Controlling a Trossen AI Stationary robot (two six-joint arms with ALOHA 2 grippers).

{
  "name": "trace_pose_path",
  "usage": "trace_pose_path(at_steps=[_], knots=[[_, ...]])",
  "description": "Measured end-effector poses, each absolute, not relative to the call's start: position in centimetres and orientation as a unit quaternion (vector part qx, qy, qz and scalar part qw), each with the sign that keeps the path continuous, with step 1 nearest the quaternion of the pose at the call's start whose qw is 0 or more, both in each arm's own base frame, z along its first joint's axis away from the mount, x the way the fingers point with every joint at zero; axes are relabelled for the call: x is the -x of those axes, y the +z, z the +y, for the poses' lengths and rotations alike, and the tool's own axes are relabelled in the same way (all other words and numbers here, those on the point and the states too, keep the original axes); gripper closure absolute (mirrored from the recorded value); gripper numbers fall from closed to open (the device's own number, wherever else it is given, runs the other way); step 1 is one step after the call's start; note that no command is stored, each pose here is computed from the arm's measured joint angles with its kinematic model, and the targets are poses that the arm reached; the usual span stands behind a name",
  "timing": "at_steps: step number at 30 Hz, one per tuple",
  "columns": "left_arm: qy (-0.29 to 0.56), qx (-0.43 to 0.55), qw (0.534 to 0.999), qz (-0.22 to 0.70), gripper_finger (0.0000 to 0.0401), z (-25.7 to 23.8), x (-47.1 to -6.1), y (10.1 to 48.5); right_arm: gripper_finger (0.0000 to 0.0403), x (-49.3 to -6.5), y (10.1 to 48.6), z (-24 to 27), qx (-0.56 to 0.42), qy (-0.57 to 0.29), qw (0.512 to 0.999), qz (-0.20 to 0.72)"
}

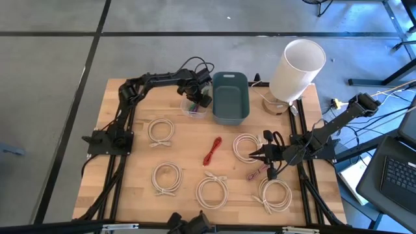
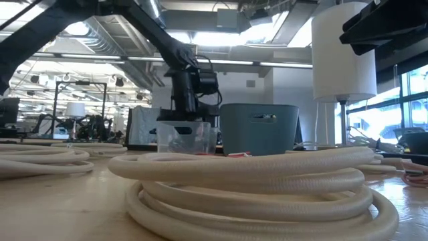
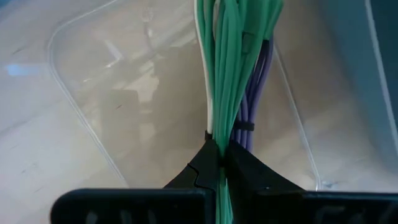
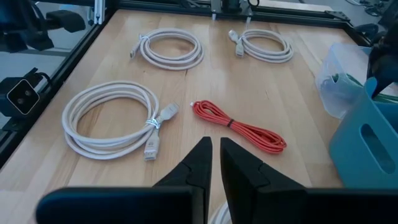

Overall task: Pick and place USB-C Cables
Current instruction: Put the green USB cable into the transparent bin, then put the red USB cable into the transparent bin

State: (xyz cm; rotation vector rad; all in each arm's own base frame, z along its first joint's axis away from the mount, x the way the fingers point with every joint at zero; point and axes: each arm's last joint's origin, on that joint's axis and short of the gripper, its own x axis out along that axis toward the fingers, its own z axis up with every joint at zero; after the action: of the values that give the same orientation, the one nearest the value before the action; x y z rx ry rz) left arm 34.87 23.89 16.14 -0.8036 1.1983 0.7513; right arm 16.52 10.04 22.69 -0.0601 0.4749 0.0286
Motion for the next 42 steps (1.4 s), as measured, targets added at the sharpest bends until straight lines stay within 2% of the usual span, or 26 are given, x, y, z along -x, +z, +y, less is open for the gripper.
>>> trace_pose_path(at_steps=[7, 26, 36, 42], knots=[[0.326, 0.343, 0.693, 0.544, 0.0371, 24.0, -34.9, 15.8, 0.0366, -16.5, 22.7, 10.0, 0.031, 0.014, 0.971, 0.236], [0.333, 0.336, 0.69, 0.548, 0.0254, 24.1, -34.9, 16.1, 0.0366, -16.5, 22.7, 10.0, 0.029, 0.014, 0.971, 0.236], [0.331, 0.334, 0.7, 0.538, 0.0237, 24.6, -36.0, 21.3, 0.0366, -16.5, 22.7, 10.0, 0.029, 0.014, 0.971, 0.236], [0.321, 0.331, 0.678, 0.573, 0.0239, 23.4, -35.7, 26.3, 0.0366, -16.5, 22.7, 10.1, 0.028, 0.019, 0.971, 0.238]])
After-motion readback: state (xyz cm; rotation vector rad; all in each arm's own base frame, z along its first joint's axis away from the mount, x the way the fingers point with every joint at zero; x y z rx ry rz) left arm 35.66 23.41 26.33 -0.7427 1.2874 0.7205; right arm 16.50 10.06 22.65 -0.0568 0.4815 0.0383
